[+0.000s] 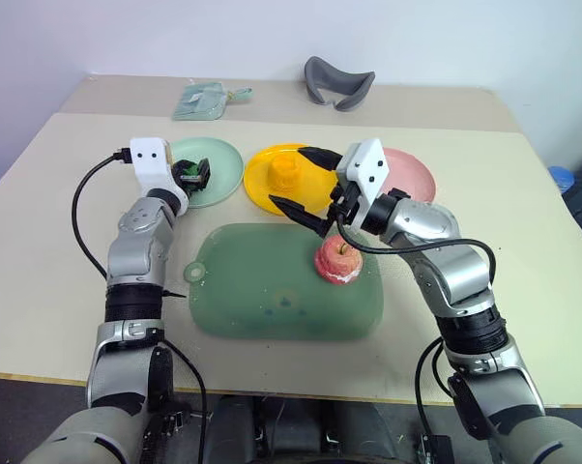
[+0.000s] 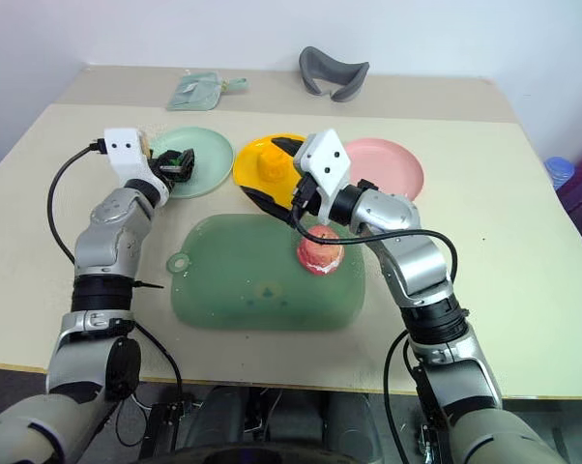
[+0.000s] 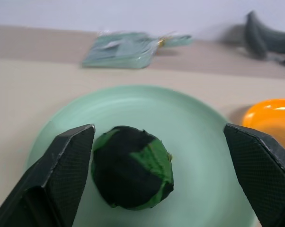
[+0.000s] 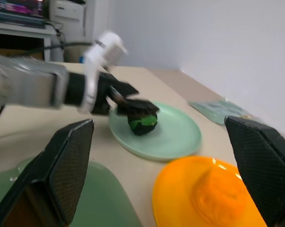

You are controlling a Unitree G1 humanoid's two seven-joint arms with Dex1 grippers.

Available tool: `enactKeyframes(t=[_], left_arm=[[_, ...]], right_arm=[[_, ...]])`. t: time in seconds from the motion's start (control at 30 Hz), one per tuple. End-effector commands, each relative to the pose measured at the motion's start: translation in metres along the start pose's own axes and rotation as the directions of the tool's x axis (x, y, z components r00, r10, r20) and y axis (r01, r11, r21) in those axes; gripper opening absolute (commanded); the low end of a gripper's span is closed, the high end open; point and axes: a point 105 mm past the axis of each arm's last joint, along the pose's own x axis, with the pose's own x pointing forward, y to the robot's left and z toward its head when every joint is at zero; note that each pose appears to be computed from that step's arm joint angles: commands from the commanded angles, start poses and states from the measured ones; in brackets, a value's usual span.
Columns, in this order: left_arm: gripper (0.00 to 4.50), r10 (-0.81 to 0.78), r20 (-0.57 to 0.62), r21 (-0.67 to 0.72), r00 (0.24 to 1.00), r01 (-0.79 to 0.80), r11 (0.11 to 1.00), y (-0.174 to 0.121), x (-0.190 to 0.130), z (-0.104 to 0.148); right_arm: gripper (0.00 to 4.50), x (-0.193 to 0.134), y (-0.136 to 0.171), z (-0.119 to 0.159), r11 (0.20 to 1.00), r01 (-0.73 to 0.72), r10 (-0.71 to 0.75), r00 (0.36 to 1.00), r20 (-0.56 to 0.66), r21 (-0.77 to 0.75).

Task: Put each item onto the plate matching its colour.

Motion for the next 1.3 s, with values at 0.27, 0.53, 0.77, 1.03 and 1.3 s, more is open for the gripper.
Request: enactKeyframes(t=[0.27,0.53,0.77,1.03,1.3], left_arm=[[4.46,-0.592,0.106,0.123,0.799,0.58,0.805,-0.044,-0.07,0.037],[4.46,-0.772,-0.017,0.119,0.636,0.768,0.63,-0.061,-0.1,0.027],[4.46,-0.838,-0.054,0.089,0.543,0.839,0.537,-0.073,-0.12,0.023],[4.46,-0.896,-0.113,0.073,0.43,0.902,0.424,-0.074,-0.144,0.022],[4.5,-0.904,-0.145,0.079,0.401,0.916,0.394,-0.072,-0.153,0.023]], right_arm=[[4.5,-0.033,0.014,-0.032,0.998,-0.024,0.032,0.986,-0.165,0.053],[4.5,-0.042,0.022,-0.052,0.992,-0.068,0.094,0.962,-0.256,0.108],[4.5,-0.049,0.027,-0.063,0.986,-0.082,0.124,0.942,-0.313,0.144],[4.5,-0.05,0.027,-0.07,0.983,-0.071,0.125,0.936,-0.33,0.171],[2.65,-0.052,0.02,-0.077,0.984,-0.043,0.102,0.929,-0.355,0.172]])
